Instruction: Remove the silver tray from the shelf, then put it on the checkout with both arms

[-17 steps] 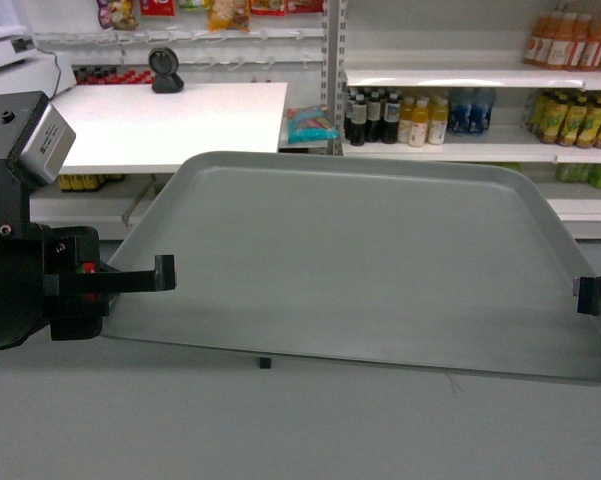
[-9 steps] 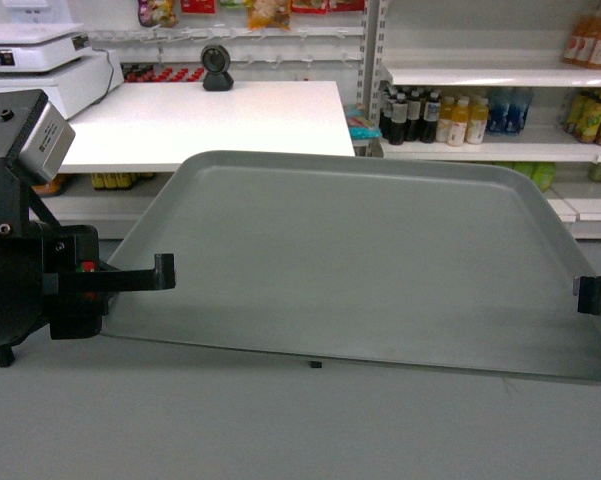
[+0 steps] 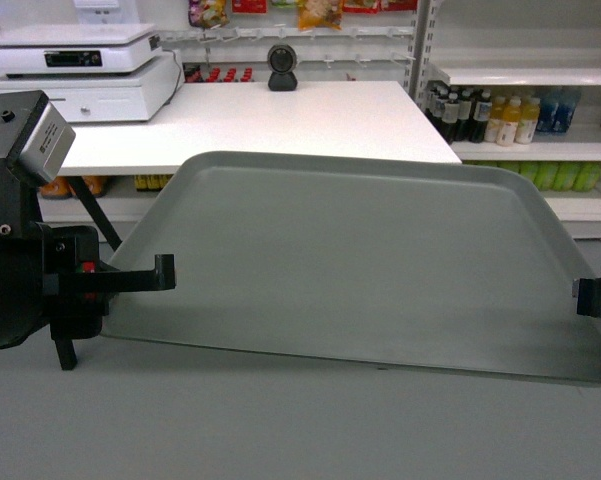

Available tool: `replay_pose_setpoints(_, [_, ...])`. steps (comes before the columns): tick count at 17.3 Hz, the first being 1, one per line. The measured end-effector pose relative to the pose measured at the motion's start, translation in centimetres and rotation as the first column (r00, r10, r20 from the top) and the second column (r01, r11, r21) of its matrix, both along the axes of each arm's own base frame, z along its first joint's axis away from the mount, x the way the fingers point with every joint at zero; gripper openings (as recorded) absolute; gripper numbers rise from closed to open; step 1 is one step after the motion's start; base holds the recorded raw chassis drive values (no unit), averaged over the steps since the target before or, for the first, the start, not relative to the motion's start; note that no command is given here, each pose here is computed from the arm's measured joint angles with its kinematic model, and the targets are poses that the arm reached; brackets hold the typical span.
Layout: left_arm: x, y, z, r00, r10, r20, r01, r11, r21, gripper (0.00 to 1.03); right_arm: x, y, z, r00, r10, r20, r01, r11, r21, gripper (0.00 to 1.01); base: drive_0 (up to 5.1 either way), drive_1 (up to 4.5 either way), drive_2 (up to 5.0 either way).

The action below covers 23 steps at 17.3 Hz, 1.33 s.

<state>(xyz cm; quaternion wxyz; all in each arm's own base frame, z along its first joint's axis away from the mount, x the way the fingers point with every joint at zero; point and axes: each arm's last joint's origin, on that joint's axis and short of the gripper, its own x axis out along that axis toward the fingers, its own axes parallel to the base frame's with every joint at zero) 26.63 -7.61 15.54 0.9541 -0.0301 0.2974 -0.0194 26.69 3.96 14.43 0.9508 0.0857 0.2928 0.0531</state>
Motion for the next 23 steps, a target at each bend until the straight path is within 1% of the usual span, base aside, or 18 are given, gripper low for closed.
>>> replay_pose_setpoints(3, [0.00,-0.01,0.00,1.000,0.000,0.000,0.000,1.0000,0.000,0.03,0.01,0.00,0.01,1.000,0.000,0.001,0.000,1.0000,0.000,0.03,-4.8,2.89,2.2])
replay_pose_setpoints(7, [0.02,0.20,-0.04,1.000,0.006,-0.005,-0.006,1.0000,0.004,0.03,-0.01,0.20,0.03,1.000,0.006,0.004,-0.006,1.0000,0.004,0.03,0.0,0.00,0.0])
replay_pose_setpoints(18, [0.04,0.14,0.00,1.000,0.002,0.000,-0.002,1.0000,0.005,0.03,-0.02,0.14,0.01,1.000,0.003,0.001,-0.003,1.0000,0.003,0.03,0.0,0.00,0.0])
replay_pose_setpoints(23, [0.00,0.16,-0.01,1.000,0.002,-0.004,-0.002,1.0000,0.006,0.03,-0.03,0.14,0.00,1.000,0.003,-0.002,-0.003,1.0000,0.003,0.03,0.0,4.33,-4.3])
